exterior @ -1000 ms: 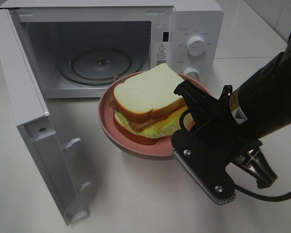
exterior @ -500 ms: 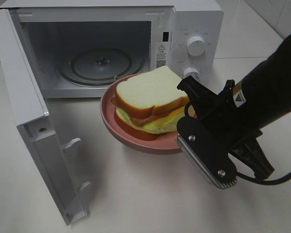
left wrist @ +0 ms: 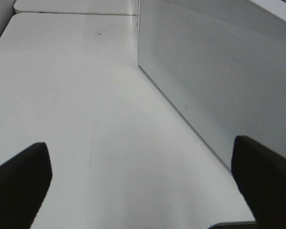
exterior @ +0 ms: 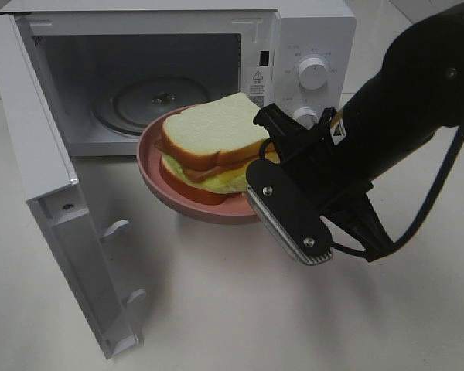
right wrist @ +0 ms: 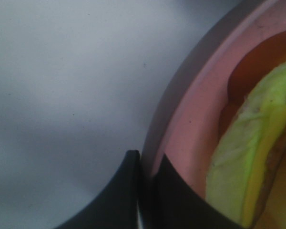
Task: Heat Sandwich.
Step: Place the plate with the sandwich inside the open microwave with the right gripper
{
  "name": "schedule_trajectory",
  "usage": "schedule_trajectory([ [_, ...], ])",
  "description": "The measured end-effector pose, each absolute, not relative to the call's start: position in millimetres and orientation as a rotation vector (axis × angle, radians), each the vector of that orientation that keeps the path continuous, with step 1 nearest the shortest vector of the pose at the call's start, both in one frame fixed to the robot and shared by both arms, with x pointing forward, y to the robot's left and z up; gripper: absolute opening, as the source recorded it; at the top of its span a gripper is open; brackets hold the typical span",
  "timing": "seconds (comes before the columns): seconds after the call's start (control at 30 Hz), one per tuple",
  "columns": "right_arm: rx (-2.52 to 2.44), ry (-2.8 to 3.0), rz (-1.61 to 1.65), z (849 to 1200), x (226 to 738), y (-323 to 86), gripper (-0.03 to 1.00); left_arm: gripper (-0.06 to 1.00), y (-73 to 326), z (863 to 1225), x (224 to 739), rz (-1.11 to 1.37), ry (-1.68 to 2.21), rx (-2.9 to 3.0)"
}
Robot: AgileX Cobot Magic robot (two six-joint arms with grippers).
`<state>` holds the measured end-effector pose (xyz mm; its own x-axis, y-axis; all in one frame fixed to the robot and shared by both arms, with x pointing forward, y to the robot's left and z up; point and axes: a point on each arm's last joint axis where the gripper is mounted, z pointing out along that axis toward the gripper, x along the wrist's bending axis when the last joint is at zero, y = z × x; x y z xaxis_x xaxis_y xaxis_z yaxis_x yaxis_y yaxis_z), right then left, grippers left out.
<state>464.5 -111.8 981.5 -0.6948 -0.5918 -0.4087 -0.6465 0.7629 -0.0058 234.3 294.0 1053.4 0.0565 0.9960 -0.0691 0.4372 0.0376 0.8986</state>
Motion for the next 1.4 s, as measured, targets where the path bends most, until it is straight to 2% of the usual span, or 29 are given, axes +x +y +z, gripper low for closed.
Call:
schedule_trajectory([
  [1.4, -0.900, 2.562, 0.192, 966, 549, -43, 0.04, 0.96, 294, 1053, 234, 0.867, 1.500, 1.520],
])
